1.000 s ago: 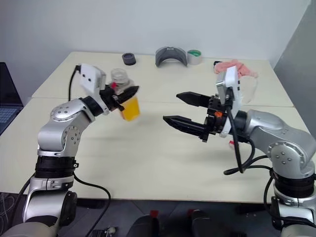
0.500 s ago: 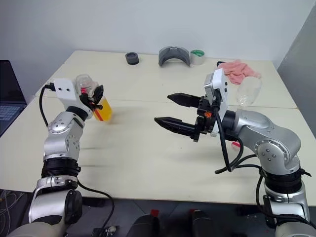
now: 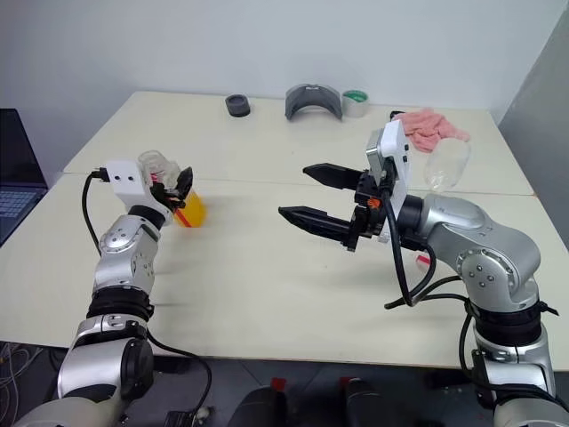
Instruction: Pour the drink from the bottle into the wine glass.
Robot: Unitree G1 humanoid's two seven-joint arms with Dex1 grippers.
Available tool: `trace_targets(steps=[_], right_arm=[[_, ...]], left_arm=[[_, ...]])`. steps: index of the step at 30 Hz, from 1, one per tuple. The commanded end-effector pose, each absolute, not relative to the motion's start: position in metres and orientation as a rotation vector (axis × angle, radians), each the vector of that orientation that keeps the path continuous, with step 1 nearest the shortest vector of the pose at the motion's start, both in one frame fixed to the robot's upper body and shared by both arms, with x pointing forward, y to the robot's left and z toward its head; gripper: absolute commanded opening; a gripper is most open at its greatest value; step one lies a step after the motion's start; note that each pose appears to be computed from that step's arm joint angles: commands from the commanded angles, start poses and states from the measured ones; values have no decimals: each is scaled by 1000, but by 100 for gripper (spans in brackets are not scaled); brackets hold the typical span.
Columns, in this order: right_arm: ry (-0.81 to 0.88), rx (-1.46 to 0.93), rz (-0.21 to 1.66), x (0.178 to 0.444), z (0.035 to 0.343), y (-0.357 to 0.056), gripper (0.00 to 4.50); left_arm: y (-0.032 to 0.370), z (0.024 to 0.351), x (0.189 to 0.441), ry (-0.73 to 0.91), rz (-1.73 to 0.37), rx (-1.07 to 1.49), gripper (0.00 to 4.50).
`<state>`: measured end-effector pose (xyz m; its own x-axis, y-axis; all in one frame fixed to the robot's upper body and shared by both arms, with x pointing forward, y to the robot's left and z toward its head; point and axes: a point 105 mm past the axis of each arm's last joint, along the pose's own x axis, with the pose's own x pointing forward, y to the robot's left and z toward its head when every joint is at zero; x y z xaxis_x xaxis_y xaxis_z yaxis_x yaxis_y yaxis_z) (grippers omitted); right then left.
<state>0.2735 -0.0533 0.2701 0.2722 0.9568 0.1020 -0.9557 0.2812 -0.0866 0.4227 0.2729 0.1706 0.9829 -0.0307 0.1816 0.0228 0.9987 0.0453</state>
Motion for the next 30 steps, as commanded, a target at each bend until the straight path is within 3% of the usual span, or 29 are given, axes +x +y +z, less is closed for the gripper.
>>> trace_targets(steps=[1, 10, 22, 26, 30], right_arm=[[-210, -42, 1290, 268, 285, -51, 450], [-201, -74, 1254, 271, 281, -52, 450], [-145, -79, 1133, 275, 247, -68, 450], [-110, -79, 831, 297, 222, -106, 450], [-69, -121, 461, 323, 197, -159, 450]], left_arm=[[276, 180, 421, -215, -15, 58, 447], [273, 159, 405, -158, -9, 47, 447], [269, 139, 352, -80, 43, 35, 447], [249, 136, 318, -21, -26, 56, 447], [183, 159, 292, -32, -349, 39, 447]])
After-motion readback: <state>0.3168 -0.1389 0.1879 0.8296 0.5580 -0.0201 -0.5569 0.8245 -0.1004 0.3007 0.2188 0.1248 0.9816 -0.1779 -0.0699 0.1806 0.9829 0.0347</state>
